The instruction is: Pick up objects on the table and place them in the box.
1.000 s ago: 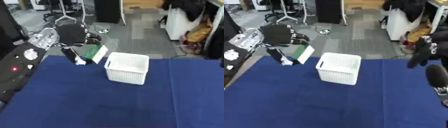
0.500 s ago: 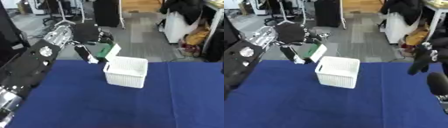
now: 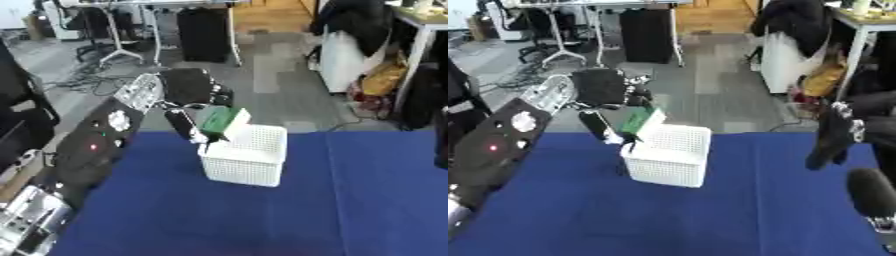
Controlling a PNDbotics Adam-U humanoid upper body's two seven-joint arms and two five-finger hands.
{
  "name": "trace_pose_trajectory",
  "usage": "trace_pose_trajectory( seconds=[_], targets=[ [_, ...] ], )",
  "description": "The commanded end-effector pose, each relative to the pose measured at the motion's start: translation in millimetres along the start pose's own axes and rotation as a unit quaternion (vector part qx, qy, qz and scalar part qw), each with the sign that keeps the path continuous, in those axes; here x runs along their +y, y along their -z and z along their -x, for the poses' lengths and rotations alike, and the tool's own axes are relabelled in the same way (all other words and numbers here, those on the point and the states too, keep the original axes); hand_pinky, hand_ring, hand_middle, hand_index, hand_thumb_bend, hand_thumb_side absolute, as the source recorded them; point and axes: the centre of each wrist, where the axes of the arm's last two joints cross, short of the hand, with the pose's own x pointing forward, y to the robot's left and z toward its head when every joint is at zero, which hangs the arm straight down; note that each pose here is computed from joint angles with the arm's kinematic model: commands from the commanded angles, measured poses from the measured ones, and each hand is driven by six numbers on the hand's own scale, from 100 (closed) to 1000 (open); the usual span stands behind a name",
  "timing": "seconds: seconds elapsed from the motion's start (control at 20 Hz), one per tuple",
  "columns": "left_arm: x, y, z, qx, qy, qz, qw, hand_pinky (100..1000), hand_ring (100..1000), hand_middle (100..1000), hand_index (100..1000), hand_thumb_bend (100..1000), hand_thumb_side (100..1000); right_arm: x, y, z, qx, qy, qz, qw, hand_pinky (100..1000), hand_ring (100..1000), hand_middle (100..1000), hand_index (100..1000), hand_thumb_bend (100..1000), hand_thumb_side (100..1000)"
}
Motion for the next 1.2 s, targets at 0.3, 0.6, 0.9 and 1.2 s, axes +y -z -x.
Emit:
trace_pose_trajectory(
  seconds=[0.3,0.6,0.9,1.2],
  targets=[
    [-3.4,10,6,0.089,0.084,0.004,0.992,304,100,116,344,185,876,2.0,18,-5,-0.04,0.011,0.0,0.999,212,291,235,437,230,951],
    [-25.2,7,-3,0.171,0.142,0.142,0.965,1000,1000,1000,1000,510,1000,4.7,22,-6,-0.051,0.02,-0.001,0.999,212,291,236,437,231,950],
    [-22.6,8,-2,0.176,0.137,0.14,0.965,1000,1000,1000,1000,443,1000,4.6,20,-6,-0.048,0.022,-0.004,0.999,211,290,235,437,230,951],
    [-32.1,-43,11,0.223,0.038,0.034,0.973,932,871,914,888,153,1000,0.3,12,-5,-0.029,0.011,-0.014,0.999,210,290,234,437,230,953]
  ],
)
